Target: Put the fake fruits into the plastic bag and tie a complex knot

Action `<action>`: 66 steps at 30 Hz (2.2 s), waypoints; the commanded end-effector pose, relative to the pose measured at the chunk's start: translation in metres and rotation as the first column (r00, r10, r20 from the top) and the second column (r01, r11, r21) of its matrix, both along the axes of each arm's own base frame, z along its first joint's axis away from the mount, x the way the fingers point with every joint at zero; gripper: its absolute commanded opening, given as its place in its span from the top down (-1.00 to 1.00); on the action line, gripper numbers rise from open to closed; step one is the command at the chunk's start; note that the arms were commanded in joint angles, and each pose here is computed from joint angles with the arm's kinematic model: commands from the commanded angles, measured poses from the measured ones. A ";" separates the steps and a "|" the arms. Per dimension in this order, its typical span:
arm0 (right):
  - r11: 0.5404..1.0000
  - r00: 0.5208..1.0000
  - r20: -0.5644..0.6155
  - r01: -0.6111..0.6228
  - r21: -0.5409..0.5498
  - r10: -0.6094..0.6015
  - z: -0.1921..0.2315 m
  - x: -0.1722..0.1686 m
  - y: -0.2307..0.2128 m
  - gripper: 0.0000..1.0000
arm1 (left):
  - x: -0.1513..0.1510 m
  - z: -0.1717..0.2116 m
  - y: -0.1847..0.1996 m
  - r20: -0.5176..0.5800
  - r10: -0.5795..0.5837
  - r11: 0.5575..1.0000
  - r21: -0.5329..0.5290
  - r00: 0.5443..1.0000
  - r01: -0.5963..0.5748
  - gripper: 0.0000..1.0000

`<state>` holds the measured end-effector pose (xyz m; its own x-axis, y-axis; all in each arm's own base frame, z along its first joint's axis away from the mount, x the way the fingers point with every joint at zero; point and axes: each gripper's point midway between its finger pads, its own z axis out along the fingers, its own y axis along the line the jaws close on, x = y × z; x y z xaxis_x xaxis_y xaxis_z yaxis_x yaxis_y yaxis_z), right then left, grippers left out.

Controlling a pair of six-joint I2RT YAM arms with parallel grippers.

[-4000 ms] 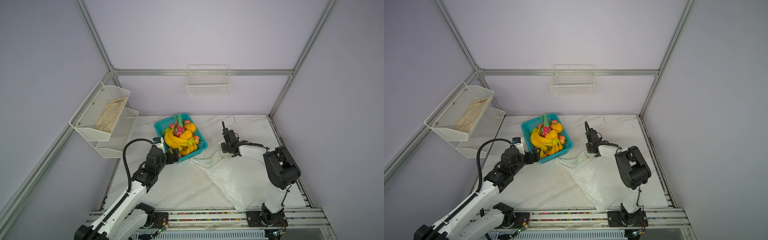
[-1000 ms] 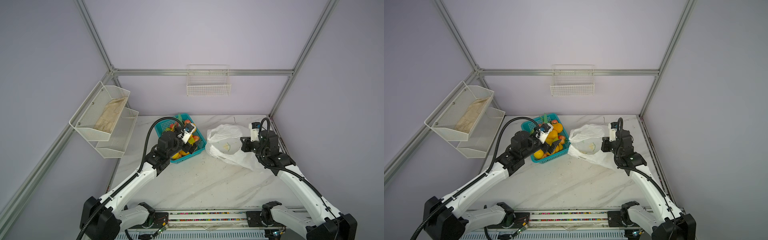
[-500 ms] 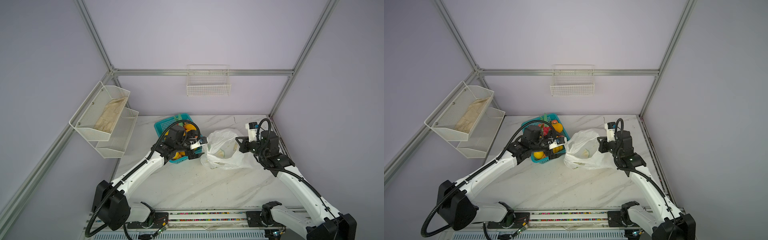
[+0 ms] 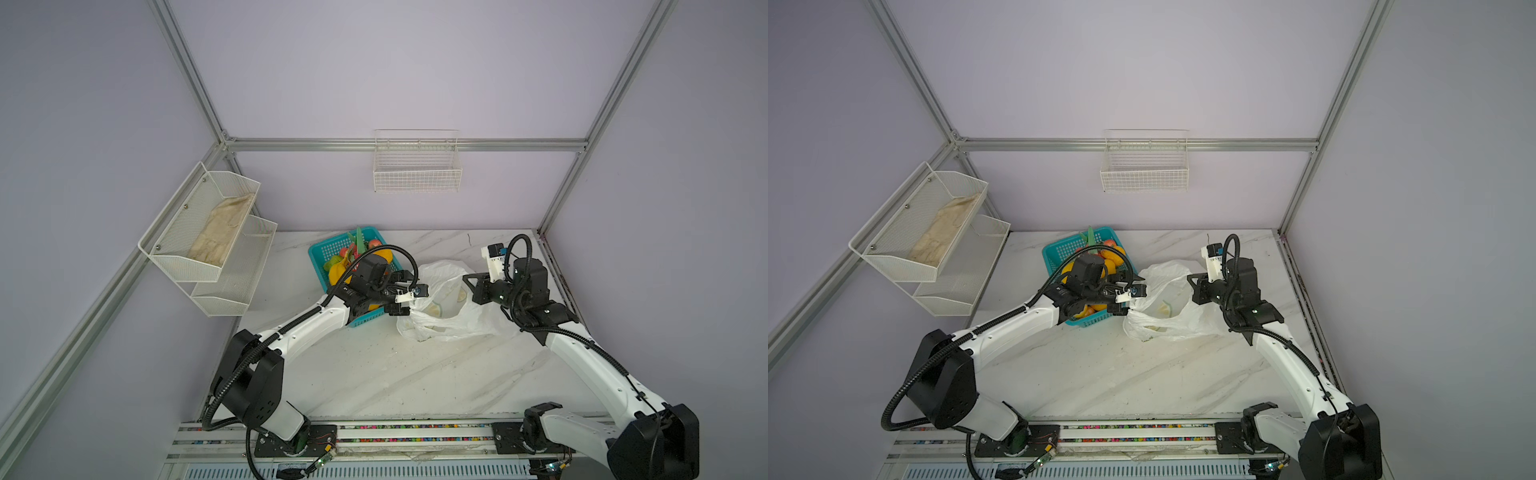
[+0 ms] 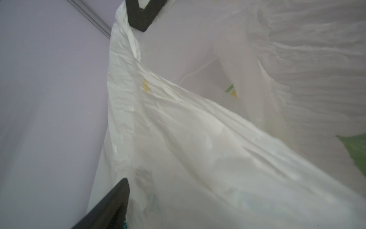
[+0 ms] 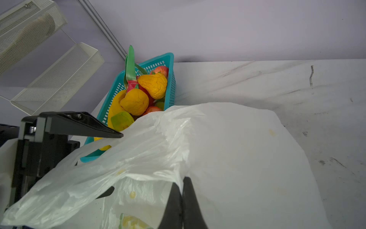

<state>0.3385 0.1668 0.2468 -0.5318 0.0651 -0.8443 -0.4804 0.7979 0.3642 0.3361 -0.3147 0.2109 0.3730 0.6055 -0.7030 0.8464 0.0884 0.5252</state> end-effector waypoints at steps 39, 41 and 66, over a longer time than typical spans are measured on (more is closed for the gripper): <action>0.946 0.950 -0.048 0.302 -0.119 -0.309 -0.017 0.036 -0.020 1.00 | 0.047 0.059 0.028 -0.652 0.305 0.667 -0.374 0.694 -0.644 -0.52; 0.949 0.949 -0.077 0.299 -0.098 -0.306 -0.021 0.040 -0.016 1.00 | 0.040 0.056 0.044 -0.671 0.318 0.629 -0.380 0.670 -0.679 -0.64; 0.962 0.968 -0.077 0.227 -0.151 -0.241 -0.041 0.062 0.000 1.00 | 0.139 0.059 0.201 -0.739 0.597 0.234 -0.211 0.312 -0.949 -0.56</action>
<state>0.3929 0.1627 0.1956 -0.6229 0.1002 -0.7758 -0.2173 0.9306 0.2947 0.4568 -0.1116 0.2119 -0.5848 -0.1935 -0.7877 0.1447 0.9307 -0.3360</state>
